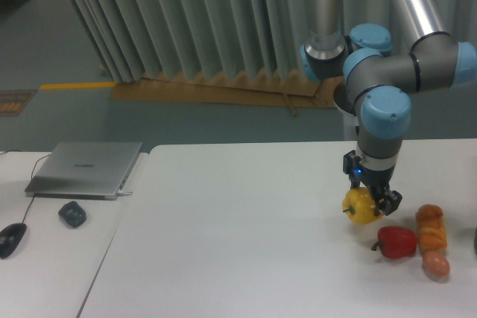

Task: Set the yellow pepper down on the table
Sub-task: 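Lower the yellow pepper onto the table beside the red pepper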

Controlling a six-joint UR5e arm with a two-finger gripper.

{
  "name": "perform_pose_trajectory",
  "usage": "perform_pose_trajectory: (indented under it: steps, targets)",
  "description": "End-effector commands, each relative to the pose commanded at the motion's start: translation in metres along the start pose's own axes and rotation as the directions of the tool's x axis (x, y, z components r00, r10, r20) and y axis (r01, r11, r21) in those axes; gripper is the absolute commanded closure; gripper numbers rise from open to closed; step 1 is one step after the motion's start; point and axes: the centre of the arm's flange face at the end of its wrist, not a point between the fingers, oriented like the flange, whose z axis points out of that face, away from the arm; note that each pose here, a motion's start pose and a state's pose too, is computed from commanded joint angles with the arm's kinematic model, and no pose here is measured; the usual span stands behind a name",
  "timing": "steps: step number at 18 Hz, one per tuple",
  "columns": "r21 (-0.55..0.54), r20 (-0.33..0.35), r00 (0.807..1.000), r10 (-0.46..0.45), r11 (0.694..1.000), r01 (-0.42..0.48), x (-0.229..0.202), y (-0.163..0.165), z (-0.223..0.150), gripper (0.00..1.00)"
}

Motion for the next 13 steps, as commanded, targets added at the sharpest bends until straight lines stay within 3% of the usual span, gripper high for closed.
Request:
perform_pose_trajectory:
  steps: [1, 2, 3, 4, 7, 9, 13]
  targets:
    - [-0.022, 0.011, 1.0, 0.0, 1.0, 0.0, -0.0011, 0.0022, 0.0, 0.58]
    - [-0.038, 0.017, 1.0, 0.003, 0.999, -0.003, -0.0017, 0.0028, 0.0008, 0.43]
    - [-0.055, 0.023, 1.0, 0.017, 0.998, -0.016, 0.0032, -0.0027, 0.0031, 0.4]
    - [-0.074, 0.026, 0.999, 0.025, 0.997, -0.023, 0.0039, -0.0053, 0.0068, 0.3]
    - [-0.083, 0.029, 0.999, 0.027, 0.996, -0.024, 0.0043, -0.005, 0.0076, 0.22]
    - [-0.083, 0.03, 0.999, 0.028, 0.996, -0.026, 0.0048, -0.0058, 0.0076, 0.01]
    - [-0.081, 0.034, 0.999, 0.03, 0.996, -0.027, 0.0048, -0.0059, 0.0058, 0.0]
